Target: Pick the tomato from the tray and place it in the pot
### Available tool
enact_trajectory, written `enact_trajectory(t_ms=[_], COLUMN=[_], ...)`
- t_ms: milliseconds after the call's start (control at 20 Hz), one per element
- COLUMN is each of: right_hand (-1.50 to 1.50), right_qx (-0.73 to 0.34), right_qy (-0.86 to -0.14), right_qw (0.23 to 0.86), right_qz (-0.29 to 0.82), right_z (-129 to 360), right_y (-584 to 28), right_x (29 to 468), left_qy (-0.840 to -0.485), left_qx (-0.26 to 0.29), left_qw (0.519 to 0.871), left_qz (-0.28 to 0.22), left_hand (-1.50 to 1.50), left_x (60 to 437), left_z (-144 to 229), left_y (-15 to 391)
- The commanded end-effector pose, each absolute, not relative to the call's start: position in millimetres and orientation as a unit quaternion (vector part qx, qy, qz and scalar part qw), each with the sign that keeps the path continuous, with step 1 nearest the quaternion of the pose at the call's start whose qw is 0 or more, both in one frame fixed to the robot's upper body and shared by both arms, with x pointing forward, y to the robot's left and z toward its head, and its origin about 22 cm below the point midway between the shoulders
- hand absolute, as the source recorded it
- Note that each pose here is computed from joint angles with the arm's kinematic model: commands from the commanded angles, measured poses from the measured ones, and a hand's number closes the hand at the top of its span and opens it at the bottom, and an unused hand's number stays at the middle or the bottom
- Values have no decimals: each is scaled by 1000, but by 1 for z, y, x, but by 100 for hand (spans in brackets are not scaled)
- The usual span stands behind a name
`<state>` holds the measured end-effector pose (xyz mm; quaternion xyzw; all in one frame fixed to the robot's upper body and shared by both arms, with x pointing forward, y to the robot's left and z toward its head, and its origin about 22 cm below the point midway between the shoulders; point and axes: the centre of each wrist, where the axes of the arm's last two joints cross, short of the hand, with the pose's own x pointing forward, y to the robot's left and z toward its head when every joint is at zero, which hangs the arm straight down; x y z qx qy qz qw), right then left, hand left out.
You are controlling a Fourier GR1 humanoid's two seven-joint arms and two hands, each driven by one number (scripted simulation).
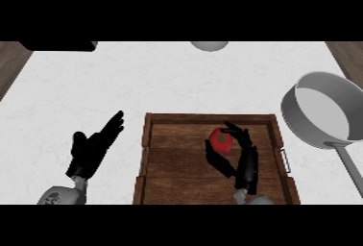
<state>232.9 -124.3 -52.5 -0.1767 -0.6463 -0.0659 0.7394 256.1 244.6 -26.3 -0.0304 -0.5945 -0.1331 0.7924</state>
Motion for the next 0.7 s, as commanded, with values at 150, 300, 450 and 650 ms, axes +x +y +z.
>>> enact_trajectory(t_ms=[150, 300, 450, 650], right_hand=[150, 150, 150, 150], right_qx=[-156, -177, -130, -82], right_qy=[-655, -684, -697, -698], right_qw=[733, 704, 705, 703], right_qz=[-93, -70, 22, 110], right_z=[-80, -75, -67, -55], right_y=[-125, -110, -235, -257], right_x=[226, 231, 234, 233], left_qy=[-596, -593, -592, -593], left_qx=[-22, -38, -30, -27], left_qw=[792, 793, 796, 795], left_qz=[-132, -132, -121, -127], left_hand=[0, 0, 0, 0], left_x=[249, 263, 259, 257], left_z=[-36, -16, -22, -25], left_y=[243, 242, 236, 244])
